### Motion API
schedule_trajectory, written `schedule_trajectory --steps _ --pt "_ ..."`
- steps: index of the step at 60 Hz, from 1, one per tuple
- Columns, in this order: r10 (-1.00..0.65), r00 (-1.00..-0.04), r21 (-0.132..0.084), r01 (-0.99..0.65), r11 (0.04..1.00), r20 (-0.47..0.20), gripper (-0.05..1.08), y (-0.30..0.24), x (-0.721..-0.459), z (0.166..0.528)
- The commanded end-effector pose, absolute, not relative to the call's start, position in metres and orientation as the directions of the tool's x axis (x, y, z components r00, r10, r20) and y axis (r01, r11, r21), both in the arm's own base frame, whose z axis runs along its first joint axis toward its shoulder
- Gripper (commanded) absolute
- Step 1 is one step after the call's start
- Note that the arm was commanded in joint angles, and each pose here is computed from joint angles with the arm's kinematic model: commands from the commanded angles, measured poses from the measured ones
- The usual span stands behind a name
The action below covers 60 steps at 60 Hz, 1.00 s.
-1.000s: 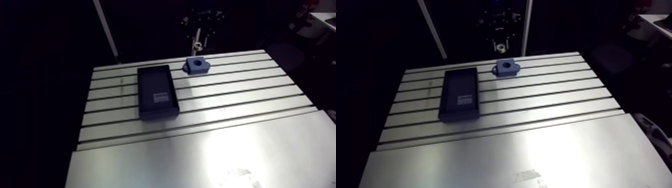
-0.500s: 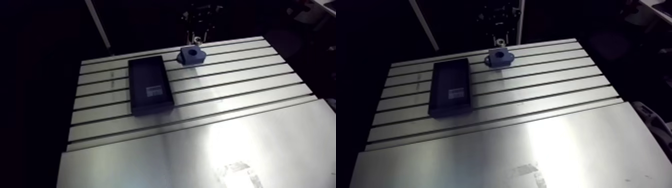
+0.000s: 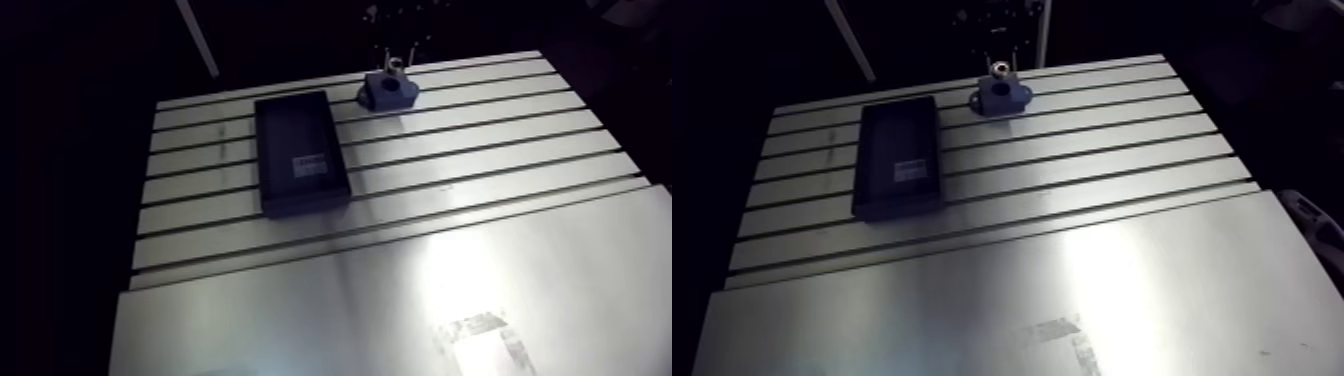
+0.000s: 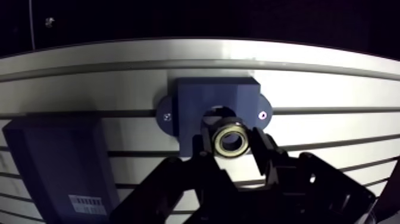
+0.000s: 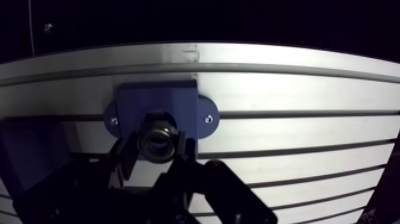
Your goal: Pick up the bearing and press it into the housing until flush.
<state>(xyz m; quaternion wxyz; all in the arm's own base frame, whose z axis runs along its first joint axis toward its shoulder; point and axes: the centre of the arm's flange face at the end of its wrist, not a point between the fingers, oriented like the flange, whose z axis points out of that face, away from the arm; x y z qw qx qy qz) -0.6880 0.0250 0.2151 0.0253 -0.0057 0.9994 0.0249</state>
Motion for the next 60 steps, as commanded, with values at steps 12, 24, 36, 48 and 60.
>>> schedule_trajectory --steps 12,24,36,48,60 --pt "-0.016 -0.998 0.046 -0.018 0.999 -0.056 0.66 0.021 -0.693 0.208" --pt "-0.016 -0.998 0.046 -0.019 0.999 -0.056 0.66 0.019 -0.693 0.208" --pt "-0.015 -0.997 0.045 -0.018 0.999 -0.069 0.66 0.02 -0.692 0.2" --pt "-0.015 -0.997 0.047 -0.018 0.999 -0.07 0.66 0.019 -0.693 0.199" --pt "-0.015 -0.997 0.048 -0.018 0.999 -0.074 0.66 0.019 -0.692 0.196"
